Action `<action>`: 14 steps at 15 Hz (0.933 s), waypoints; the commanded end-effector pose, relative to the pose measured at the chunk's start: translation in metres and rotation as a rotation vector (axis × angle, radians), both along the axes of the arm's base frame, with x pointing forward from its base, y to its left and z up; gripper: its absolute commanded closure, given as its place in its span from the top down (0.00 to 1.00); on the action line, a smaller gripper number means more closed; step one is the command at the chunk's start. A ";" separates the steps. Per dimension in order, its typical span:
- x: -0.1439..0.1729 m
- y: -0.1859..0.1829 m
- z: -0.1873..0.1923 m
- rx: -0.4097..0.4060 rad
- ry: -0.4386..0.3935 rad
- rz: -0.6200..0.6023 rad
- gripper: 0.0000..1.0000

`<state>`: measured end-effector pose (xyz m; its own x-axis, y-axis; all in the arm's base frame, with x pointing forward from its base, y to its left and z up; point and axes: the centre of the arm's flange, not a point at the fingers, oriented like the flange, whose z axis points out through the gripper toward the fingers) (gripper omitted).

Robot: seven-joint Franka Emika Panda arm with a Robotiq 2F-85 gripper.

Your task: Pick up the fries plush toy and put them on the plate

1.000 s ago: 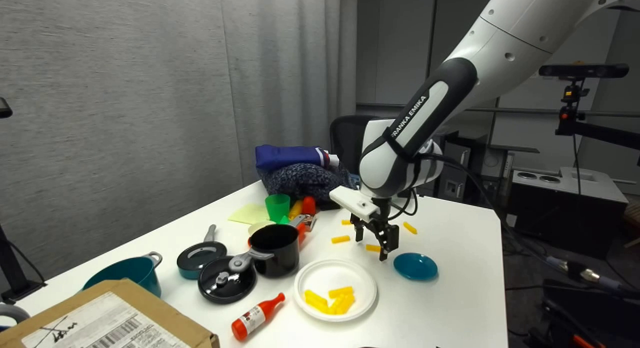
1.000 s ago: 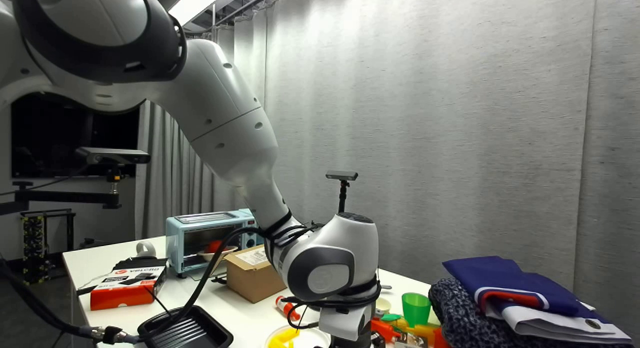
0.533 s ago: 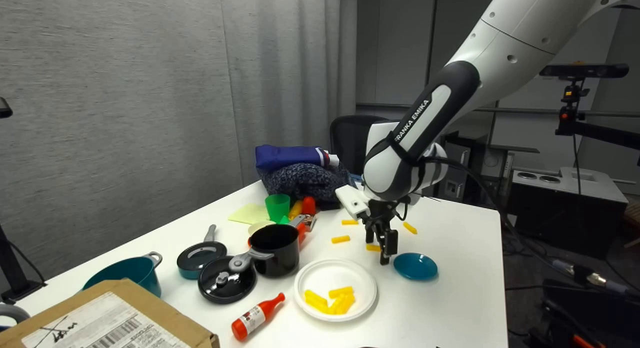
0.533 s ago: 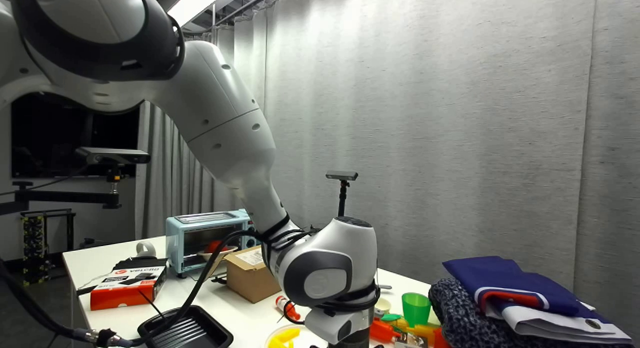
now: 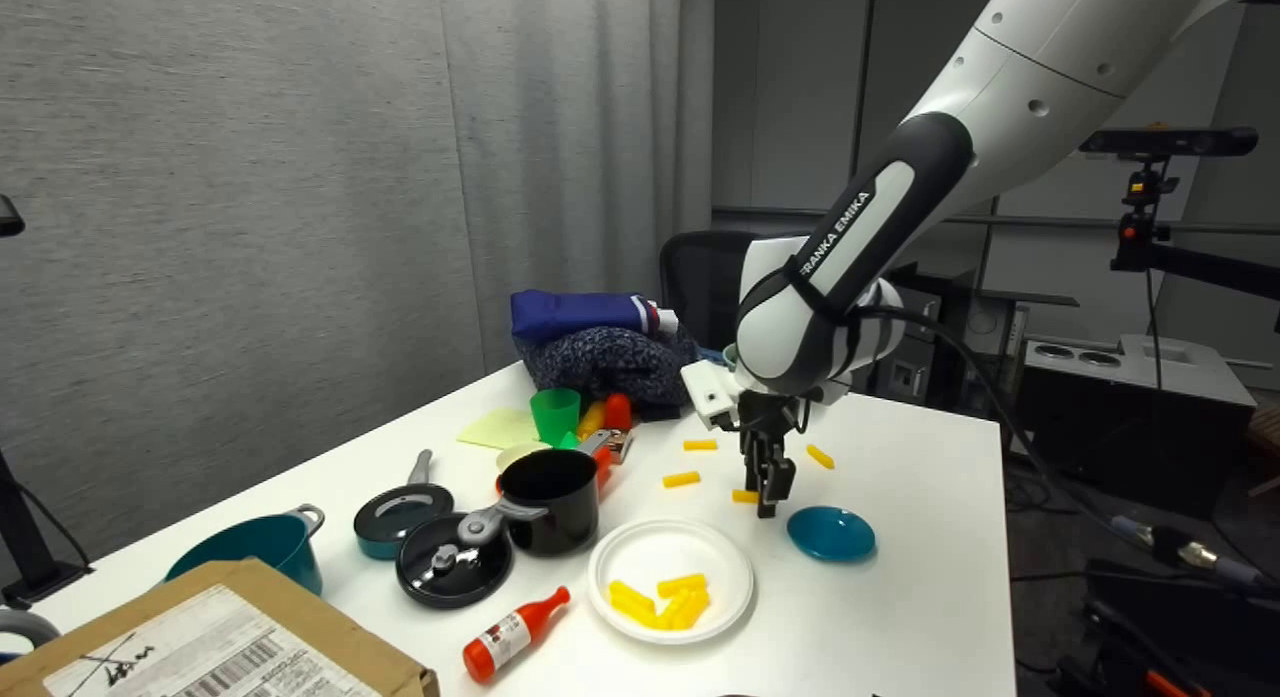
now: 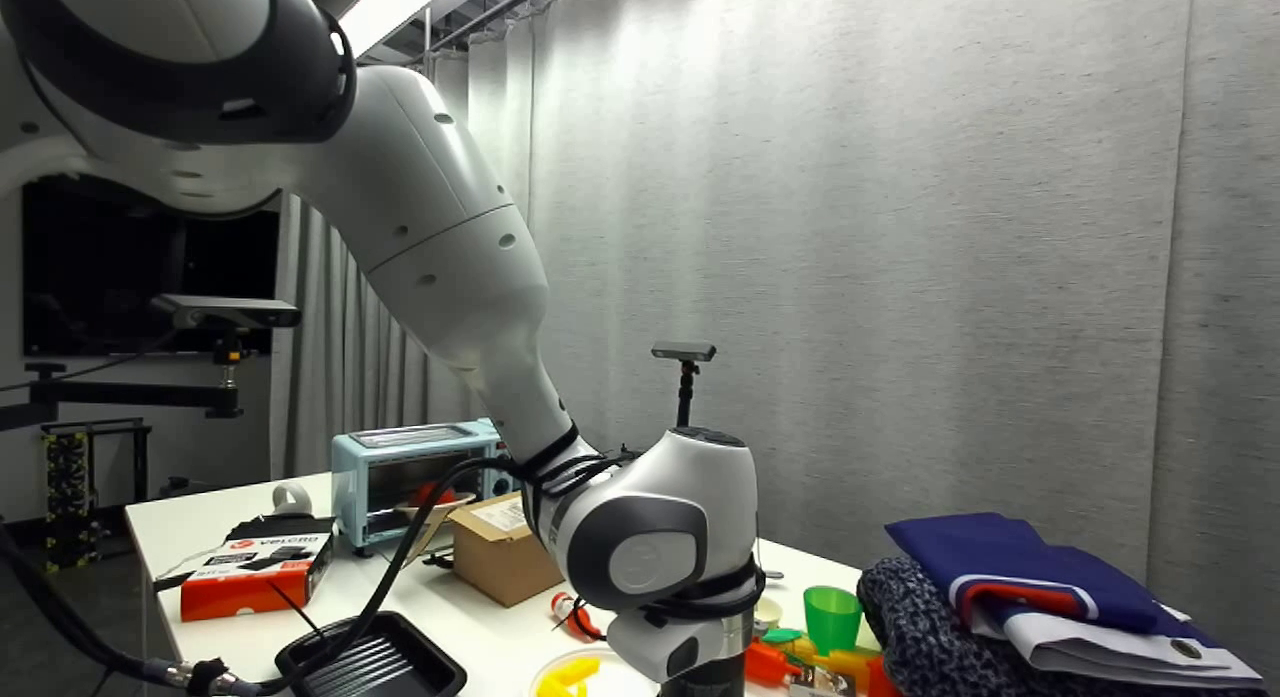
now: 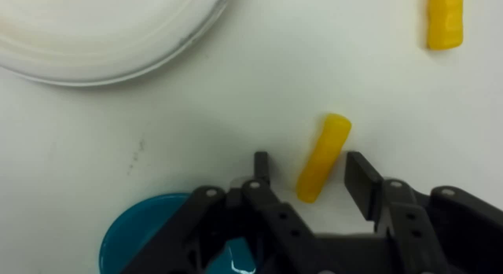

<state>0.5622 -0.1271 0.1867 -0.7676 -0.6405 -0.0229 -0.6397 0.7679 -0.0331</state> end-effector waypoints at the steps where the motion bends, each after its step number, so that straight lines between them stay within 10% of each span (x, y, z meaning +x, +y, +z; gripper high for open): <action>1: -0.008 0.004 0.014 -0.036 -0.017 -0.023 0.24; 5: -0.009 0.005 0.018 -0.057 -0.015 -0.020 0.00; 14: -0.004 0.044 0.043 -0.075 -0.063 0.148 0.04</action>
